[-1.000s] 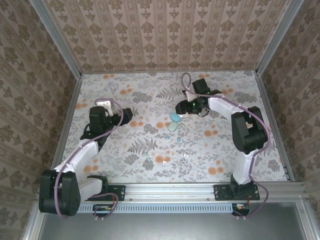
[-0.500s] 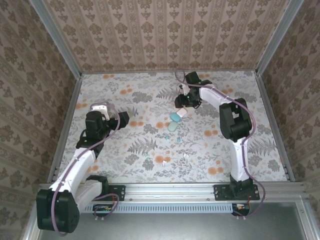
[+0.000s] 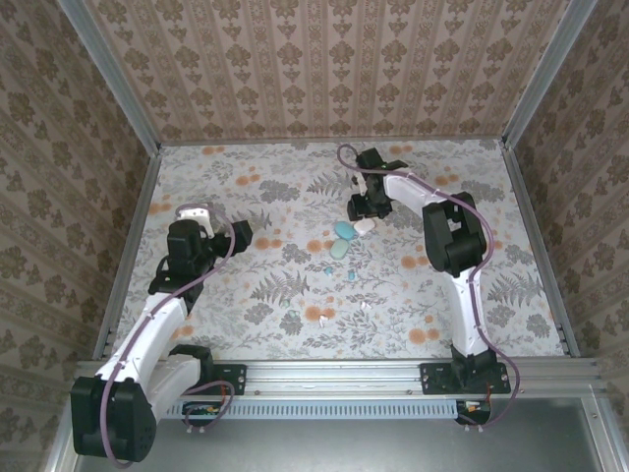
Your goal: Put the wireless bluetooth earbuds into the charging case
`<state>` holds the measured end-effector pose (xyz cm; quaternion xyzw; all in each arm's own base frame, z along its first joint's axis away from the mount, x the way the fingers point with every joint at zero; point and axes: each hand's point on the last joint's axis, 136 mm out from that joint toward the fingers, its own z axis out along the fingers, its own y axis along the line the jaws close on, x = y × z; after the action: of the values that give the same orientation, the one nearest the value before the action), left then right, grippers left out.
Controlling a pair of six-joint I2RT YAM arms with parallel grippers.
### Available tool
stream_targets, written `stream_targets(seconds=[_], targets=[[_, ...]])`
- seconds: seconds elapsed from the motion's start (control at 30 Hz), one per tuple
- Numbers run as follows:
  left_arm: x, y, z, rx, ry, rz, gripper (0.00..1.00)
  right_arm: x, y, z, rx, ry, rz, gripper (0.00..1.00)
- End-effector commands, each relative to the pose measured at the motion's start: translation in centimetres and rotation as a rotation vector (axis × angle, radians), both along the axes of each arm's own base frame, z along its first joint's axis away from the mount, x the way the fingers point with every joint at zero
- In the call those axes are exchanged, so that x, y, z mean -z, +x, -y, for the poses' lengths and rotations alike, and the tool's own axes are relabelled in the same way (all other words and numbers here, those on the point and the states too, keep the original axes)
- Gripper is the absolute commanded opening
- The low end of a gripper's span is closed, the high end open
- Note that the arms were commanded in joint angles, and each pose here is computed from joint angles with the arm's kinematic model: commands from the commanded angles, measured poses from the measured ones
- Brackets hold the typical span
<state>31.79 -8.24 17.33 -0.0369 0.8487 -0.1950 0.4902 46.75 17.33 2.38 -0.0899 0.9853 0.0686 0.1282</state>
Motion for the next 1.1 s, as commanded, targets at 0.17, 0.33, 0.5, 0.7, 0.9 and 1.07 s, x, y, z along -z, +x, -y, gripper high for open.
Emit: stream_targets(seconds=[0.17, 0.33, 0.5, 0.7, 0.9, 1.07], targets=[[-0.2, 0.4, 0.4, 0.017, -0.003, 0.0, 1.0, -0.4, -4.3, 4.4, 0.134, 0.0, -0.091, 0.57], [-0.2, 0.9, 1.0, 0.038, -0.023, -0.008, 1.0, -1.0, -6.0, 4.9, 0.192, 0.085, -0.107, 0.58], [-0.2, 1.4, 1.6, 0.054, -0.029, -0.018, 1.0, -2.0, -7.3, 4.2, 0.219, 0.199, -0.119, 0.61], [-0.1, 1.8, 2.3, 0.07, -0.032, -0.024, 1.0, -2.2, -8.5, 2.7, 0.233, 0.307, -0.152, 0.63], [0.2, 1.9, 2.6, 0.076, -0.032, -0.033, 1.0, -2.2, -9.5, 1.6, 0.264, 0.394, -0.182, 0.64], [0.1, 1.8, 2.7, 0.079, -0.028, -0.036, 1.0, -2.9, -8.7, 3.3, 0.247, 0.272, -0.107, 0.64]])
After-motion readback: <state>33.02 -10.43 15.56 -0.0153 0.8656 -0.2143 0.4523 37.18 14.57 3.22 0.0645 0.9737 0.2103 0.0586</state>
